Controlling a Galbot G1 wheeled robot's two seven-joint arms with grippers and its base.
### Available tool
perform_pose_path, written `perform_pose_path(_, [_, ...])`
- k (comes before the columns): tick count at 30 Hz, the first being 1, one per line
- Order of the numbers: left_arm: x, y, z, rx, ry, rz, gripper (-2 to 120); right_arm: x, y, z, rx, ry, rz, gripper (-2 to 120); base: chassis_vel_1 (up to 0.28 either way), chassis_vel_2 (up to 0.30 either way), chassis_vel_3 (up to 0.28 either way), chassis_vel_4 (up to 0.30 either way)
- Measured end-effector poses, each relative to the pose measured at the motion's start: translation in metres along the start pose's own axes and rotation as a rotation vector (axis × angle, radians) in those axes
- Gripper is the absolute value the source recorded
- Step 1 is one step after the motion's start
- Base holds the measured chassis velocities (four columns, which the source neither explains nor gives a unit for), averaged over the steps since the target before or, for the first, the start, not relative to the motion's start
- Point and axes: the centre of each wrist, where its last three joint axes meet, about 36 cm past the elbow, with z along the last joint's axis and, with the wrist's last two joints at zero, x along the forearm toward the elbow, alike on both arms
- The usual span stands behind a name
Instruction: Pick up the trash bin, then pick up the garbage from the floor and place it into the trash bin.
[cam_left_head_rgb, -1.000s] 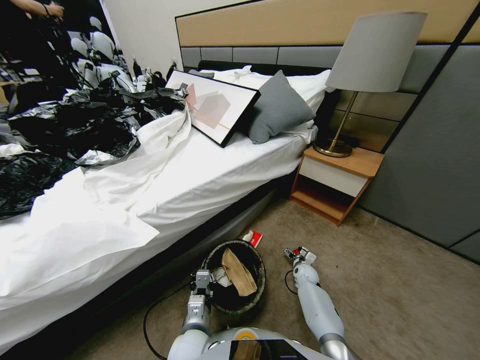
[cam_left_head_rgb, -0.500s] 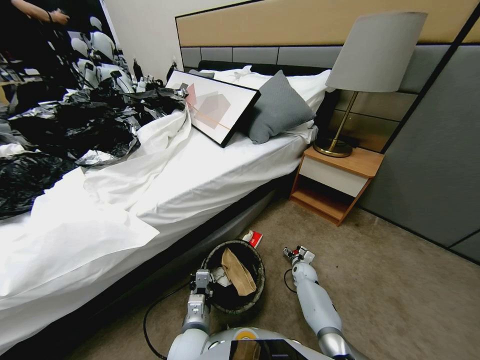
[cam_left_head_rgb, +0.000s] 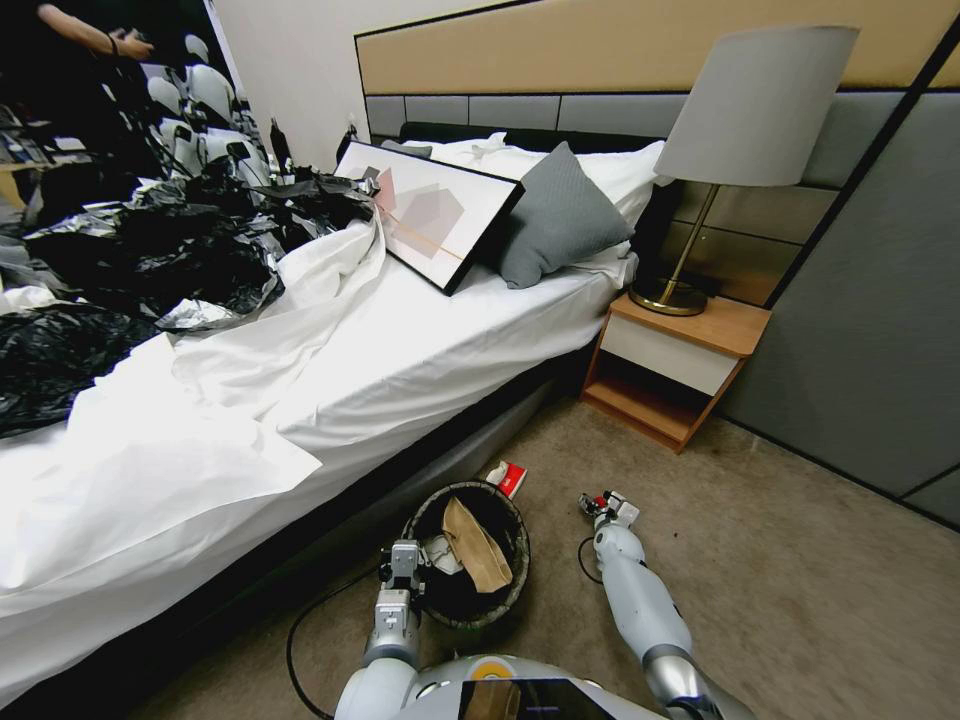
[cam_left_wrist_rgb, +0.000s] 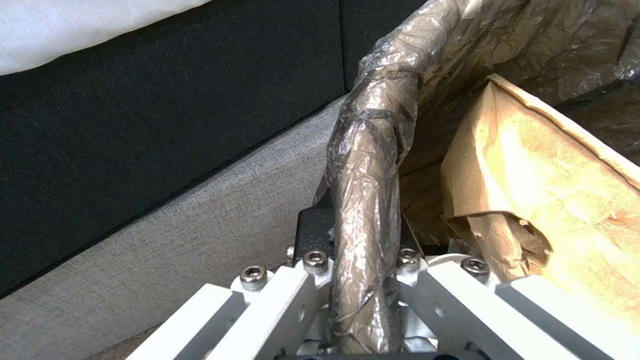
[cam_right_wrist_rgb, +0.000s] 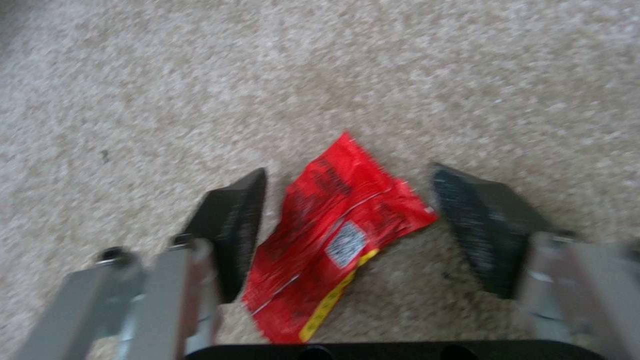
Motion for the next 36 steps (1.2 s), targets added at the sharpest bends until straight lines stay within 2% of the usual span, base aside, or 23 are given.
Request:
perform_pose_path(2, [0.0, 0.001, 0.0, -0.001, 0.0, -0.001, 1, -0.001, -0.002, 0.001, -0.001, 0.003, 0.002, 48, 0.0, 0.0, 0.0, 0.0])
perform_pose_path(3, [0.0, 0.001, 0.0, -0.001, 0.0, -0.001, 1, -0.001, -0.002, 0.001, -0.001, 0.003, 0.002, 48, 0.0, 0.0, 0.0, 0.0])
perform_pose_path(6, [0.0, 0.001, -0.001, -0.001, -0.002, -0.002, 1, -0.001, -0.005, 0.003, -0.003, 0.007, 0.009, 30, 0.0, 0.0, 0.0, 0.0])
perform_pose_path(7, [0.0, 0.001, -0.001, -0.001, -0.002, -0.002, 1, -0.001, -0.005, 0.003, -0.003, 0.007, 0.009, 30, 0.0, 0.0, 0.0, 0.0])
perform_pose_path(11, [-0.001, 0.0, -0.001, 0.001, -0.004, 0.0, 1, 0.001, -0.009, 0.009, 0.0, 0.014, 0.015, 14, 0.0, 0.0, 0.0, 0.0])
perform_pose_path(12, [-0.001, 0.0, -0.001, 0.001, -0.004, 0.0, 1, 0.001, -0.009, 0.009, 0.0, 0.014, 0.015, 14, 0.0, 0.0, 0.0, 0.0])
perform_pose_path(14, [-0.001, 0.001, -0.002, 0.002, -0.006, 0.0, 1, 0.004, -0.009, 0.015, 0.001, 0.018, 0.018, 3, 0.0, 0.0, 0.0, 0.0])
perform_pose_path(26, [-0.001, 0.001, -0.003, 0.007, -0.011, 0.0, 1, 0.01, -0.006, 0.034, 0.017, 0.034, 0.021, 0, 0.0, 0.0, 0.0, 0.0])
perform_pose_path(36, [-0.001, 0.002, -0.004, 0.008, -0.012, -0.001, 1, 0.013, -0.004, 0.03, 0.032, -0.009, 0.012, 0, 0.0, 0.0, 0.0, 0.0])
